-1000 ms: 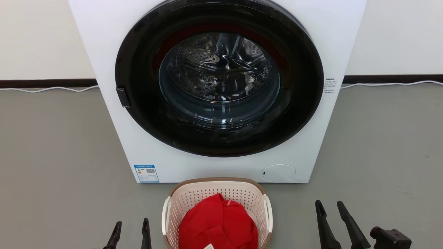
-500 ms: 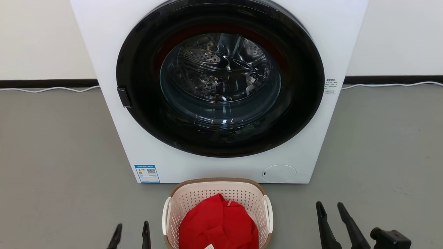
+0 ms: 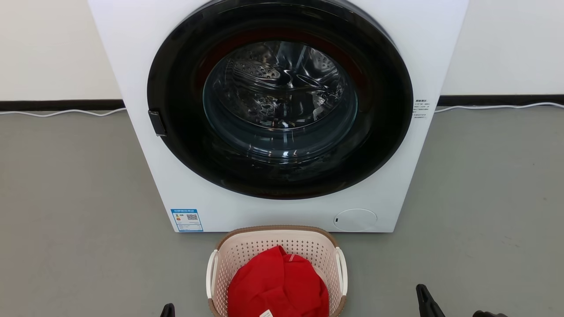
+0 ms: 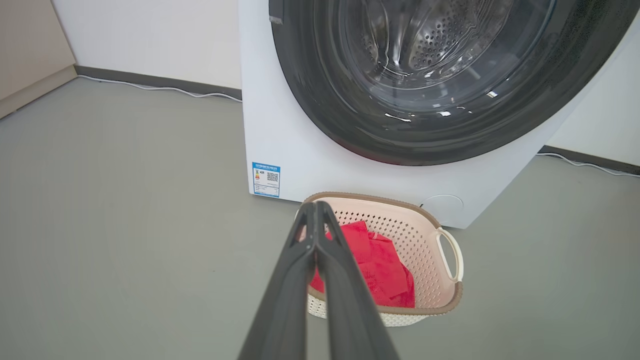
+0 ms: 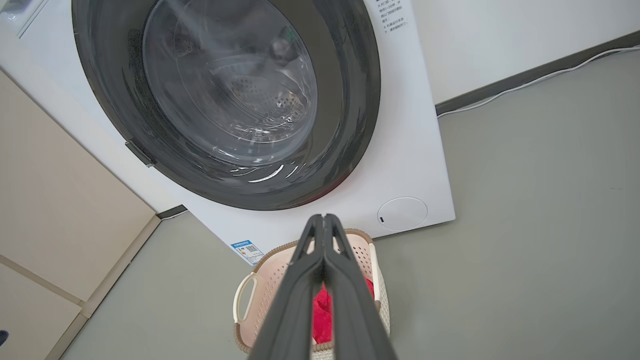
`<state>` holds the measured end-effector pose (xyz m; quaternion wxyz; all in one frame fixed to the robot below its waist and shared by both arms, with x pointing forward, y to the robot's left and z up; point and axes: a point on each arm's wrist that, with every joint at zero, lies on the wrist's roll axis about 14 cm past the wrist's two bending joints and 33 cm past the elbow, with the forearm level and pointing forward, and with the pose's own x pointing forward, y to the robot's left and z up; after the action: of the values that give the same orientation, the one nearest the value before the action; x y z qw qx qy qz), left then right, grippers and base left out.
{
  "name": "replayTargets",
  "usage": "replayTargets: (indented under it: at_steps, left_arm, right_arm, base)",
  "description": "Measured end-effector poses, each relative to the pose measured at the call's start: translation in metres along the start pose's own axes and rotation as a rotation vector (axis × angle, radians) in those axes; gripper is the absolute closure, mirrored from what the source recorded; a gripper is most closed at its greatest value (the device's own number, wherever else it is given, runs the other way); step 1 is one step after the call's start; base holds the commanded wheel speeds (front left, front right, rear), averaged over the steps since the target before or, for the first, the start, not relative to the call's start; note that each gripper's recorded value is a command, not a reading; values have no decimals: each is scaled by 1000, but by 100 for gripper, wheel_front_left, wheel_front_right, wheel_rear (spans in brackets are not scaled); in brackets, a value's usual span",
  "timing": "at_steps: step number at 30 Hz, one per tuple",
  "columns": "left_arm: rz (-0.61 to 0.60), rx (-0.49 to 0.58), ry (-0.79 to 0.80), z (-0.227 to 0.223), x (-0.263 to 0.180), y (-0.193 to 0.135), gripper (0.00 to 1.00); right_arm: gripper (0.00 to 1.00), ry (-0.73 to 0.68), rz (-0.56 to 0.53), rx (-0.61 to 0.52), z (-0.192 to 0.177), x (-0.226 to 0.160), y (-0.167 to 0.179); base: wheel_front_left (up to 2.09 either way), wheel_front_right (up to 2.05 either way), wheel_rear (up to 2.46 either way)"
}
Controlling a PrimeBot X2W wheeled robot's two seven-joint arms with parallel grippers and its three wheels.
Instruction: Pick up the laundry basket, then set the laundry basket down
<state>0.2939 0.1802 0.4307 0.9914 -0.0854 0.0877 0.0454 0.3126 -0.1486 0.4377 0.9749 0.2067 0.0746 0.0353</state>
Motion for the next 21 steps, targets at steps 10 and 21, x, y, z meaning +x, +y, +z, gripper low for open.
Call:
replayTargets:
  at_steps: [10,21]
  left_arm:
    - [27,-116,34,-4,3,5,100]
    - [36,-246,57,-5,7,8,100]
  right_arm:
    - [100,7,-40,99,0,1,-9]
    - [100,2,-66,207,4,5,-14]
  base:
    - [0,0,0]
    - [0,0,0]
